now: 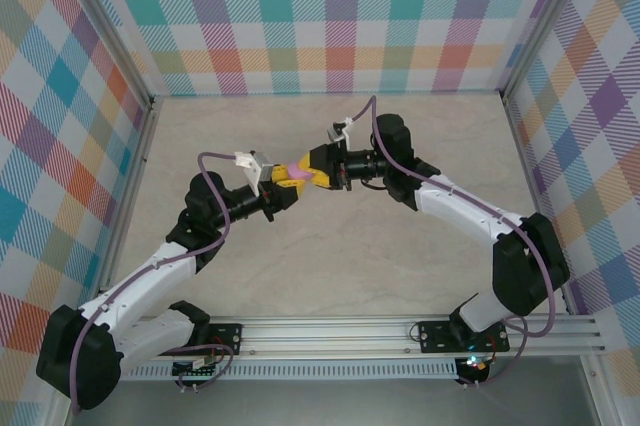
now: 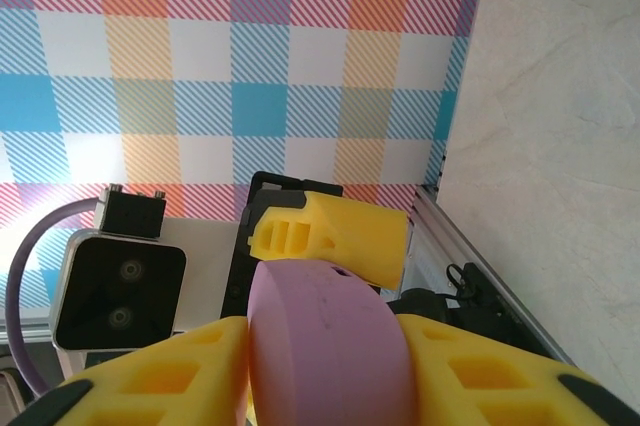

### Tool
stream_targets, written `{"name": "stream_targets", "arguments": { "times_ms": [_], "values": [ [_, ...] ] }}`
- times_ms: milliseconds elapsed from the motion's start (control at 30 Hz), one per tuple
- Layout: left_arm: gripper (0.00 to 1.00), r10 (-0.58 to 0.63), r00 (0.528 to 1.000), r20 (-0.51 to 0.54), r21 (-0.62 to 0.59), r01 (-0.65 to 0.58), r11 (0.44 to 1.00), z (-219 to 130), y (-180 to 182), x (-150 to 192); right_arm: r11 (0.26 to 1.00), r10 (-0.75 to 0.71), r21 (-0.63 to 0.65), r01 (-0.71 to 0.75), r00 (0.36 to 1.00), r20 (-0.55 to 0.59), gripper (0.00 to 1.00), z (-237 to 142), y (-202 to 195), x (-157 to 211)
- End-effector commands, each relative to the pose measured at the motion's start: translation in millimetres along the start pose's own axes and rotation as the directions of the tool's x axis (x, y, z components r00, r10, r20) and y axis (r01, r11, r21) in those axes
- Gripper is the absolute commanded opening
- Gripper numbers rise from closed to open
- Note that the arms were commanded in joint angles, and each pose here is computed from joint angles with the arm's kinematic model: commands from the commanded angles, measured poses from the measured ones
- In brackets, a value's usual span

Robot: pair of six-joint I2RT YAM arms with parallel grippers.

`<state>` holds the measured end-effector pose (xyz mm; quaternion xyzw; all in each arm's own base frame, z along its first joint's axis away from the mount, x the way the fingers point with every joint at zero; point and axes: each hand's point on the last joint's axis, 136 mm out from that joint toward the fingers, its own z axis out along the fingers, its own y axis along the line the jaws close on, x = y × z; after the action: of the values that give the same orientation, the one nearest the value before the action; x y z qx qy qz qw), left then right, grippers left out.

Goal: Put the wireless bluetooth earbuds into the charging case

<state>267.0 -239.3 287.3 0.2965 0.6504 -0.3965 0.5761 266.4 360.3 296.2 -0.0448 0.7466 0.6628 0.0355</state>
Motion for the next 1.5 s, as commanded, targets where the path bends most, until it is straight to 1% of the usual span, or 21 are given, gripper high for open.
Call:
{"name": "stream_targets", "arguments": {
  "times_ms": [0, 33, 100, 200, 267, 300, 333, 367, 467, 567, 667, 733, 900, 1000, 1100, 1233, 1400, 1467],
  "values": [
    [0.2, 0.037, 0.998, 0.059, 0.015, -0.038, 0.999, 0, -6, -22, 0.999, -0.025, -0.039, 0.024, 0.999, -0.025, 0.37, 5, 10, 3],
    [0.27, 0.037, 0.998, 0.051, 0.014, -0.038, 0.999, -1, -6, -20, 0.999, -0.022, -0.041, 0.021, 1.0, -0.022, 0.36, 5, 10, 2],
    [0.38, 0.038, 0.999, 0.039, 0.006, -0.038, 0.999, -1, -5, -17, 0.999, -0.023, -0.047, 0.022, 1.0, -0.018, 0.34, 5, 11, 0],
    [0.48, 0.045, 0.999, 0.025, -0.003, -0.045, 0.999, -3, -4, -15, 0.998, -0.029, -0.048, 0.029, 1.0, 0.001, 0.3, 5, 11, -5],
    [0.59, 0.048, 0.999, 0.017, -0.02, -0.048, 0.999, -5, -2, -14, 0.999, -0.03, -0.044, 0.031, 0.999, 0.023, 0.29, 4, 9, -13],
    [0.68, 0.046, 0.999, 0.011, -0.038, -0.045, 0.998, -6, 1, -12, 0.999, -0.027, -0.042, 0.028, 0.999, 0.032, 0.28, 4, 8, -18],
    [0.85, 0.048, 0.999, 0.008, -0.052, -0.048, 0.998, -7, 2, -12, 0.999, -0.028, -0.043, 0.03, 0.999, 0.04, 0.28, 4, 8, -22],
    [1.0, 0.049, 0.999, 0.002, -0.062, -0.048, 0.997, -8, 3, -11, 0.999, -0.028, -0.042, 0.03, 0.998, 0.048, 0.28, 4, 8, -27],
    [1.0, 0.061, 0.998, -0.013, -0.103, -0.062, 0.993, -15, 6, -8, 0.999, -0.031, -0.027, 0.033, 0.997, 0.072, 0.28, 2, 3, -43],
    [1.0, 0.061, 0.997, -0.041, -0.192, -0.068, 0.979, -28, 17, -3, 0.998, -0.036, 0.053, 0.031, 0.995, 0.09, 0.28, 1, -20, -57],
    [1.0, 0.037, 0.997, -0.073, -0.319, -0.059, 0.946, -44, 33, 8, 0.98, -0.054, 0.195, 0.036, 0.995, 0.085, 0.28, 6, -62, -69],
    [1.0, 0.014, 0.997, -0.08, -0.397, -0.045, 0.917, -57, 42, 14, 0.965, -0.032, 0.262, 0.013, 0.997, 0.069, 0.29, 11, -93, -75],
    [1.0, -0.04, 0.998, -0.056, -0.499, 0.007, 0.866, -82, 51, 23, 0.932, 0.054, 0.36, -0.049, 0.999, -0.003, 0.3, 34, -168, -87],
    [1.0, -0.086, 0.994, -0.065, -0.556, 0.036, 0.83, -94, 57, 29, 0.896, 0.079, 0.439, -0.058, 0.996, -0.029, 0.28, 40, -209, -92],
    [1.0, -0.131, 0.988, -0.079, -0.588, 0.06, 0.806, -102, 59, 34, 0.842, 0.058, 0.537, -0.041, 0.998, -0.015, 0.27, 35, -244, -97],
    [1.0, -0.15, 0.985, -0.089, -0.6, 0.068, 0.797, -106, 60, 42, 0.792, 0.057, 0.609, -0.028, 0.998, -0.028, 0.28, 29, -269, -96],
    [1.0, -0.152, 0.985, -0.078, -0.609, 0.074, 0.79, -107, 63, 45, 0.734, 0.054, 0.679, -0.008, 0.998, -0.046, 0.34, 19, -284, -91],
    [1.0, -0.154, 0.985, -0.078, -0.612, 0.074, 0.788, -106, 64, 47, 0.71, 0.041, 0.704, 0.004, 0.998, -0.047, 0.38, 13, -285, -91]
  ]
}}
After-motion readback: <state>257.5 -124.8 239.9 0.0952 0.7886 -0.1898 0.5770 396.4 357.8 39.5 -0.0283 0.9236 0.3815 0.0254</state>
